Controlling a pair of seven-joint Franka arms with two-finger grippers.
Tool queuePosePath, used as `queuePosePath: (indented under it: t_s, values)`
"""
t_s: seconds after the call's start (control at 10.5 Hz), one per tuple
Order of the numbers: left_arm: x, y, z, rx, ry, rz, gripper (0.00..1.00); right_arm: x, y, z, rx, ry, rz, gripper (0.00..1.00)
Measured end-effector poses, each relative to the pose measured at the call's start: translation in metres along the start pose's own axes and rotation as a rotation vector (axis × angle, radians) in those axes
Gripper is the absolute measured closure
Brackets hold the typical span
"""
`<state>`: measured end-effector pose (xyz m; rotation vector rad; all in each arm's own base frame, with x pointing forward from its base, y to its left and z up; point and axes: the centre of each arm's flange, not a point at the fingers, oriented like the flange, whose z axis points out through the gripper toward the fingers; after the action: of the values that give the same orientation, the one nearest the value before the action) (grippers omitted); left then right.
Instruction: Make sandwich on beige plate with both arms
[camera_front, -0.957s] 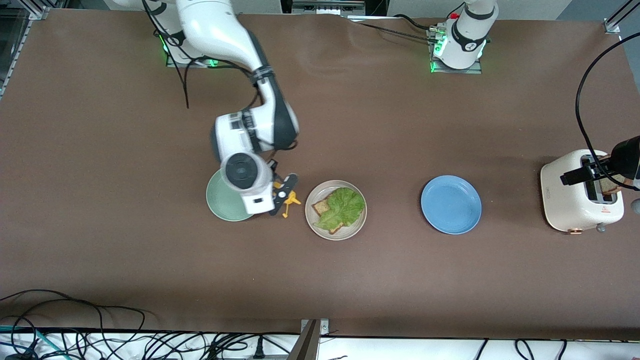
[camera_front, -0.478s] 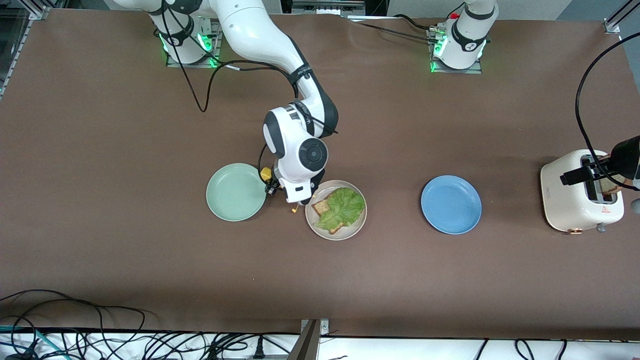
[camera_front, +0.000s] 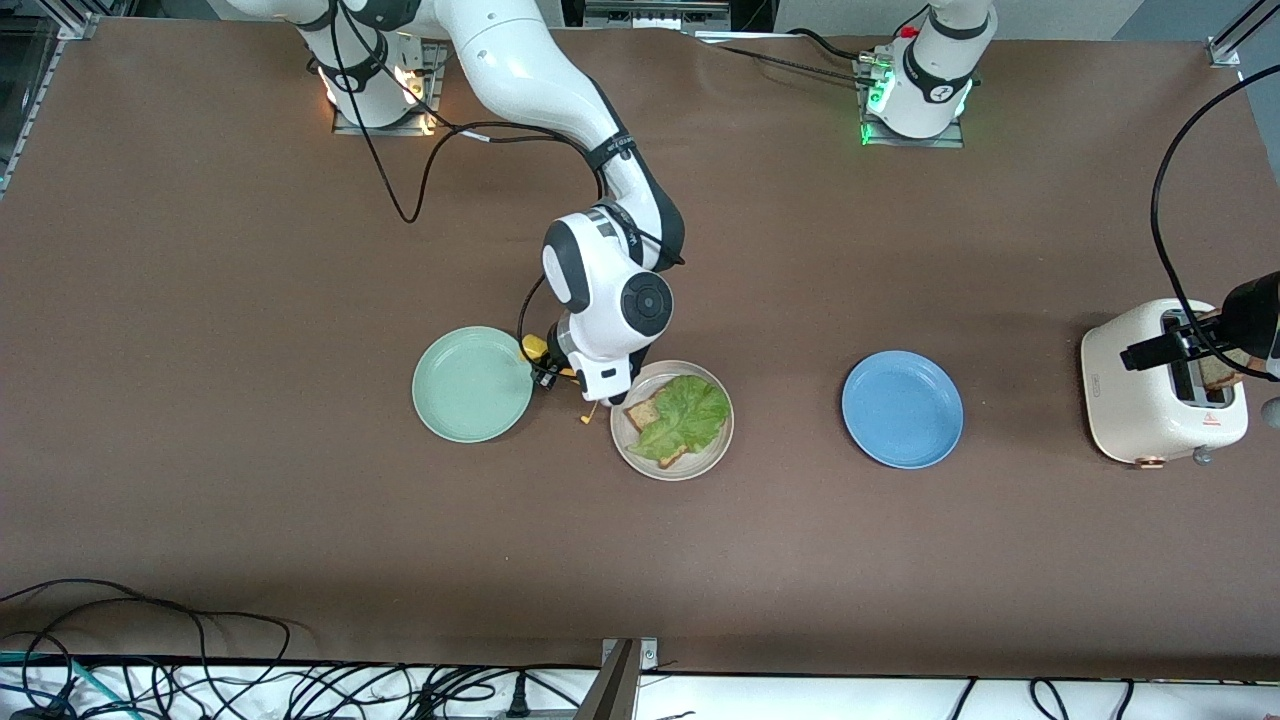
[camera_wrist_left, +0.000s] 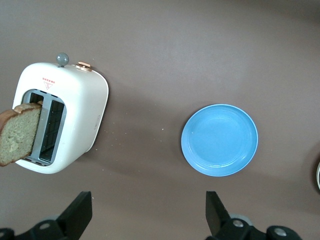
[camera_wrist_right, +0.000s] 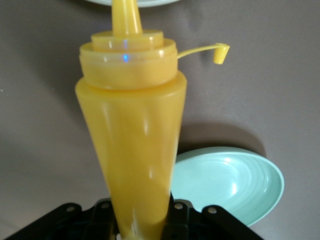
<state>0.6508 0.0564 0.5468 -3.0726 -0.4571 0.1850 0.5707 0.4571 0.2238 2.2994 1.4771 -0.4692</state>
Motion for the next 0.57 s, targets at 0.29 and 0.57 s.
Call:
queuePosePath:
  t_s: [0.29, 0.57]
  values:
    - [0.001, 0.000, 0.002, 0.000, -0.003, 0.000, 0.00, -0.008, 0.019, -0.010, 0.052, 0.065, 0.024, 0.74]
    - [0.004, -0.005, 0.006, 0.000, -0.010, -0.007, 0.00, -0.069, 0.100, -0.050, 0.311, 0.316, 0.095, 0.74]
